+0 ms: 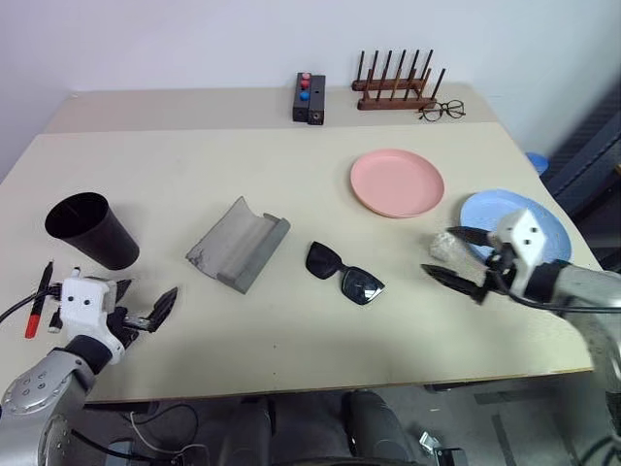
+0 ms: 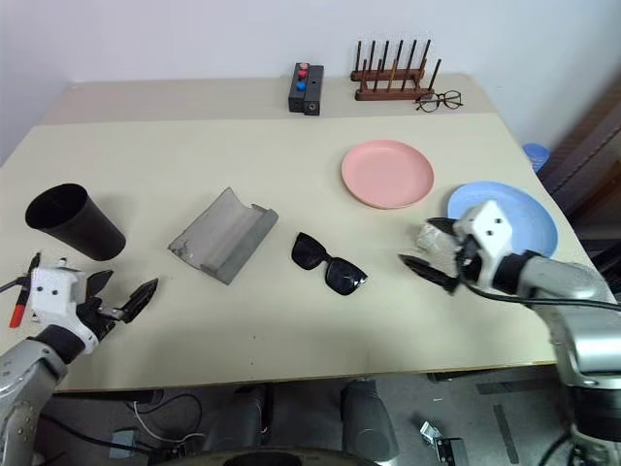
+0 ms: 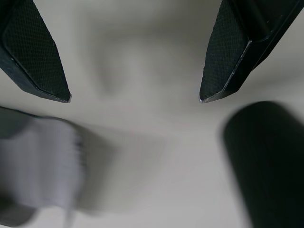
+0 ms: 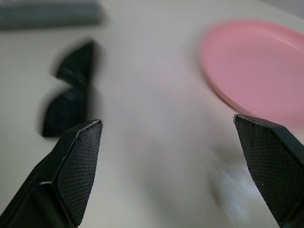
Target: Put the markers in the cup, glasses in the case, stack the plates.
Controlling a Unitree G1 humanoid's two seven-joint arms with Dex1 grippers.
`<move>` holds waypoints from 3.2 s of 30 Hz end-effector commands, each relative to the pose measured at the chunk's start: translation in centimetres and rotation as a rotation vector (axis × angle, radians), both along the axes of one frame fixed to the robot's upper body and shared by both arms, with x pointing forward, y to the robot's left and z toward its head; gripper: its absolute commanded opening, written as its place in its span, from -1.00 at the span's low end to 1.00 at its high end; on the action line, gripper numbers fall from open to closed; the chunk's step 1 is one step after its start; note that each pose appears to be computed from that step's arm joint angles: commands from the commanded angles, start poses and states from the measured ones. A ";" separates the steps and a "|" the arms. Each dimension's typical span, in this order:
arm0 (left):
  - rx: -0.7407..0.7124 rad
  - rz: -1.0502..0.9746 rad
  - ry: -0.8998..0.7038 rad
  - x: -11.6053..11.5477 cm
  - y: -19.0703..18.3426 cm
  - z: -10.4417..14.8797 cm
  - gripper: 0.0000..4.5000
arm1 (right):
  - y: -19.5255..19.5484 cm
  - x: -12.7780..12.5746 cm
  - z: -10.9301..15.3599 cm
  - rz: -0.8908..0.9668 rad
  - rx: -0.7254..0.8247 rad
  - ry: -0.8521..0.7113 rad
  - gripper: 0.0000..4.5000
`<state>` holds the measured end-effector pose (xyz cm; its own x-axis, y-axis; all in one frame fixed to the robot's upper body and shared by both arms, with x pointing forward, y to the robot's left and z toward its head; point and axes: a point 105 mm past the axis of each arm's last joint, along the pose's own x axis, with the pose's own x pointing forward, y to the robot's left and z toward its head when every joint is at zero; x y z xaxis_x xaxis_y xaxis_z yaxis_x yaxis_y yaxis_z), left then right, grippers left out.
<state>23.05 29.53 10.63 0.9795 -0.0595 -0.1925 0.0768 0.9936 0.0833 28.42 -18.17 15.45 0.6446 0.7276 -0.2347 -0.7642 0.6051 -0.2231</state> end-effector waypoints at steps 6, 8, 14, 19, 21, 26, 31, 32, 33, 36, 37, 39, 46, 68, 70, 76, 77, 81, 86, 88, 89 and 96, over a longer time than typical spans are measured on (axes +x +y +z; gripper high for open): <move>0.051 0.283 0.002 -1.4 6.0 0.6 0.97 | 6.6 -0.4 -0.5 0.148 0.081 -0.025 1.00; 0.053 0.322 0.043 -1.7 6.9 0.0 0.97 | 7.4 -0.3 -0.6 0.149 0.094 -0.033 1.00; 0.014 0.387 0.072 -0.2 7.8 1.3 0.97 | 9.0 0.3 -0.8 0.131 0.157 -0.043 1.00; -0.052 0.434 0.079 0.7 8.9 2.8 0.97 | 9.6 0.1 -1.4 0.121 0.166 -0.037 1.00; -0.076 0.459 0.104 0.8 9.5 2.8 0.97 | 9.6 0.0 -1.6 0.113 0.170 -0.032 1.00; -0.087 0.466 0.230 1.2 10.4 1.8 0.97 | 9.6 0.0 -1.5 0.095 0.182 -0.033 1.00; -0.115 0.441 0.347 1.2 10.2 0.8 0.97 | 9.5 0.3 -1.3 0.077 0.195 -0.039 1.00; -0.124 0.433 0.352 1.3 10.2 0.8 0.97 | 9.5 0.3 -1.3 0.075 0.197 -0.039 1.00; -0.128 0.429 0.357 1.3 10.2 0.8 0.97 | 9.6 0.2 -1.4 0.074 0.199 -0.038 1.00; -0.154 0.396 0.392 1.6 10.1 0.6 0.97 | 9.7 0.2 -1.4 0.072 0.204 -0.035 1.00; -0.150 0.384 0.407 1.7 10.0 0.4 0.97 | 9.7 0.2 -1.5 0.072 0.205 -0.034 1.00; -0.152 0.372 0.430 1.7 10.0 0.2 0.97 | 9.8 0.2 -1.5 0.072 0.207 -0.034 1.00; -0.165 0.350 0.477 1.6 9.7 -0.6 0.97 | 9.8 0.6 -1.3 0.066 0.215 -0.042 1.00; 0.053 -0.349 0.202 0.2 -1.8 4.2 -0.98 | 10.5 -0.4 1.1 0.205 0.299 -0.038 1.00; 0.034 -0.385 0.166 0.2 -2.6 4.8 -0.98 | 10.8 -1.0 1.4 0.274 0.291 -0.040 1.00; -0.021 -0.288 -0.028 2.7 -2.0 8.2 -0.98 | 11.5 -1.5 1.7 0.401 0.218 -0.086 1.00; -0.029 -0.267 -0.083 3.2 -1.9 9.3 -0.98 | 11.6 -1.6 1.6 0.421 0.197 -0.091 1.00; -0.024 -0.168 -0.285 4.9 -1.3 13.8 -0.98 | 12.0 -1.6 0.8 0.460 0.143 -0.104 1.00; 0.066 0.105 -0.495 5.8 2.4 18.0 -0.98 | 12.5 -1.1 -0.1 0.449 0.121 -0.115 1.00; 0.106 0.154 -0.533 5.6 3.3 18.4 -0.98 | 12.7 -1.0 -0.3 0.445 0.122 -0.119 1.00; 0.136 0.164 -0.541 5.6 3.4 18.2 -0.98 | 12.7 -1.0 -0.3 0.444 0.125 -0.121 1.00; 0.227 0.227 -0.560 5.9 4.5 16.0 -0.98 | 13.5 -1.1 0.3 0.448 0.168 -0.143 1.00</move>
